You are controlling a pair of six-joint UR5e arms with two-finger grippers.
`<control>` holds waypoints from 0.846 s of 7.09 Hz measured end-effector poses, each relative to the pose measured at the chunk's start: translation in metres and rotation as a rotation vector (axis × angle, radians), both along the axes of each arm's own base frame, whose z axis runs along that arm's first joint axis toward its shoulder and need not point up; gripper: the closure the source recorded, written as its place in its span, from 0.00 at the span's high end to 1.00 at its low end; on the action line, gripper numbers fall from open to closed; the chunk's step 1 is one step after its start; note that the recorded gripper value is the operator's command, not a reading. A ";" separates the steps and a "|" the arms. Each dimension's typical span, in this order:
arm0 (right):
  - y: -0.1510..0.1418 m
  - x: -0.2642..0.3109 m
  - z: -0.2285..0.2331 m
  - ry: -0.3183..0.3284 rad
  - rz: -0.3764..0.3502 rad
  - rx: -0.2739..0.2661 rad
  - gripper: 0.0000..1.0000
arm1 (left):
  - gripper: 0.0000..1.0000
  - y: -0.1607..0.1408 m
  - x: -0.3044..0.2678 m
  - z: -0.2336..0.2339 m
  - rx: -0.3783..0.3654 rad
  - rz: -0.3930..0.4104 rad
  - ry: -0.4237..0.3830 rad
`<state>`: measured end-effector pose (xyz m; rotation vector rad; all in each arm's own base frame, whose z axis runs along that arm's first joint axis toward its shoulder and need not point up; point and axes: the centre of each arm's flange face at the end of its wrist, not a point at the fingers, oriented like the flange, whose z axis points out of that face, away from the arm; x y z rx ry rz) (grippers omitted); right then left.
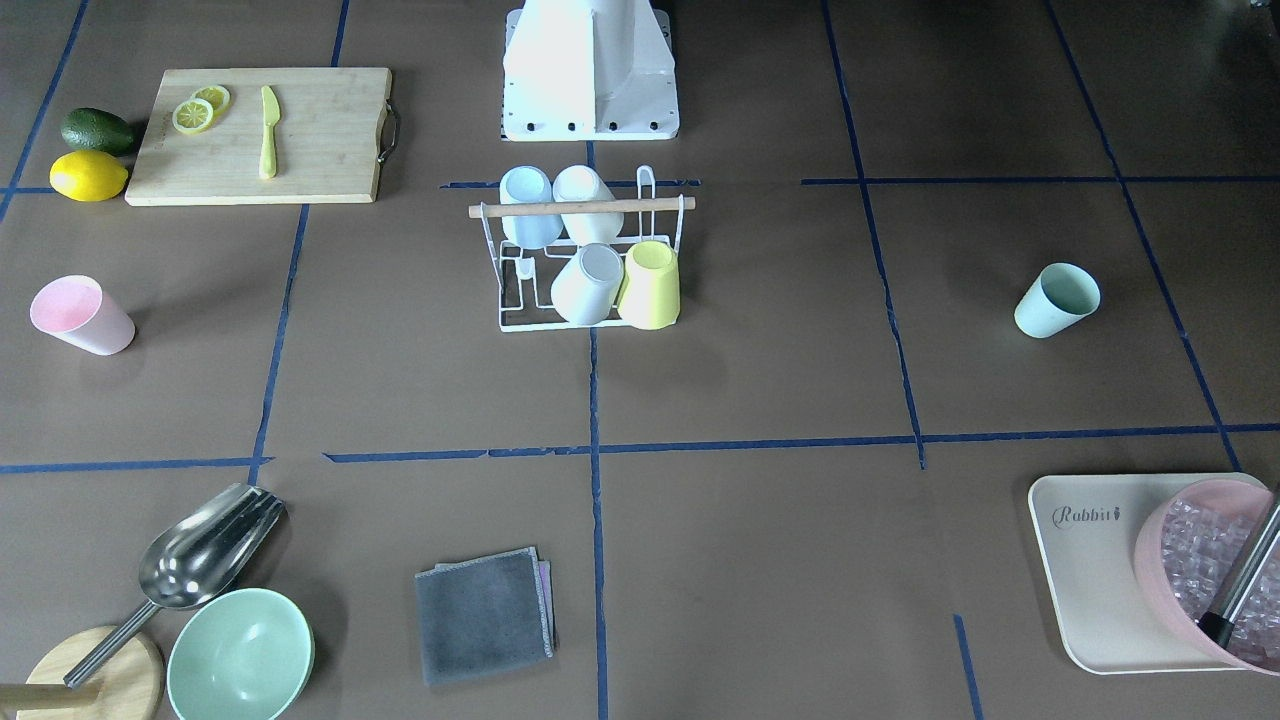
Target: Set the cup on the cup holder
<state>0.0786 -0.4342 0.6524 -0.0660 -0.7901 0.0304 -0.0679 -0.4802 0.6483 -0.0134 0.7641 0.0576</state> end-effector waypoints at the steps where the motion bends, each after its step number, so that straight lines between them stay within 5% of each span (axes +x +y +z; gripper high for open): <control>1: 0.001 0.001 0.003 0.018 -0.002 -0.006 1.00 | 1.00 0.000 0.000 0.000 0.000 0.000 -0.001; 6: 0.005 0.002 0.008 0.030 -0.002 -0.020 1.00 | 1.00 0.001 0.000 0.002 -0.002 0.001 -0.002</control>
